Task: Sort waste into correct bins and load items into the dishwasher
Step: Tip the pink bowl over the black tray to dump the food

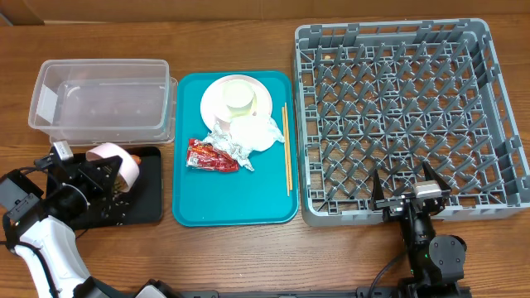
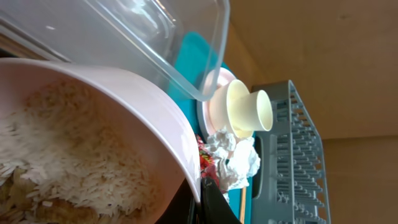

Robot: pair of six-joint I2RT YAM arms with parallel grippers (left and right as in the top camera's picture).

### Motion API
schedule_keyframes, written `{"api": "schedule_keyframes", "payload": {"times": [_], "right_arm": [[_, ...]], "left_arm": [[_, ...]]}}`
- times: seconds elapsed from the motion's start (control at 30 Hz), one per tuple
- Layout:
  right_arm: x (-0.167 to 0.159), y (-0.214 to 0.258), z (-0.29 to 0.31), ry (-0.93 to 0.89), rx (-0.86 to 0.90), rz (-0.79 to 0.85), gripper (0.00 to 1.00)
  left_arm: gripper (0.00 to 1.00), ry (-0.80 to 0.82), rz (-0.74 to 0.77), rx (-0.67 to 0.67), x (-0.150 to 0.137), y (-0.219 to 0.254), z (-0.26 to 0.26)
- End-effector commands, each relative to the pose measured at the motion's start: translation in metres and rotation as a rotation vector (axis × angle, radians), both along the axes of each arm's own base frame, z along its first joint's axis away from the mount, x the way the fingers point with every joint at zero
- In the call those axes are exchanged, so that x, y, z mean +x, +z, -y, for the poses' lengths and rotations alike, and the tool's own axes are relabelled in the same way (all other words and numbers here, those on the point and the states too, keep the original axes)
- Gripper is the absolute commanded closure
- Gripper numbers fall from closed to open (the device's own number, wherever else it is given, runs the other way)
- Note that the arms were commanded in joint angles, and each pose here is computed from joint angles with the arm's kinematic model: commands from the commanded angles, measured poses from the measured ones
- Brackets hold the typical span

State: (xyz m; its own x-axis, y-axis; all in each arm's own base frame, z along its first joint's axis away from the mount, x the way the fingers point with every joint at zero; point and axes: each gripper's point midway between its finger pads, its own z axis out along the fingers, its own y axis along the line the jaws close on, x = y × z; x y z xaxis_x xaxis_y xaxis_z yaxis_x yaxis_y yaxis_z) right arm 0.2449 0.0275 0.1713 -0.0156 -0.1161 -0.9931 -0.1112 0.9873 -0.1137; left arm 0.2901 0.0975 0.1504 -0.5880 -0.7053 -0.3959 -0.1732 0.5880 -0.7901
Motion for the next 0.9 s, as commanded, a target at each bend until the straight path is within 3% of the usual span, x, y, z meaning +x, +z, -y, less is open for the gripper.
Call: {"api": "schedule_keyframes", "payload": {"times": [0.0,0.87], "right_arm": [[0.0,-0.001,0.0,0.003,0.0,0.007,0.0],[0.0,-0.001,0.0,0.003,0.0,0.007,0.0]], "left_arm": [[0.96,-0.04,0.067,0.004,-0.001,0.012,0.007],[0.96,0.033,0.148,-0.047,-0.018,0.026,-0.018]]}}
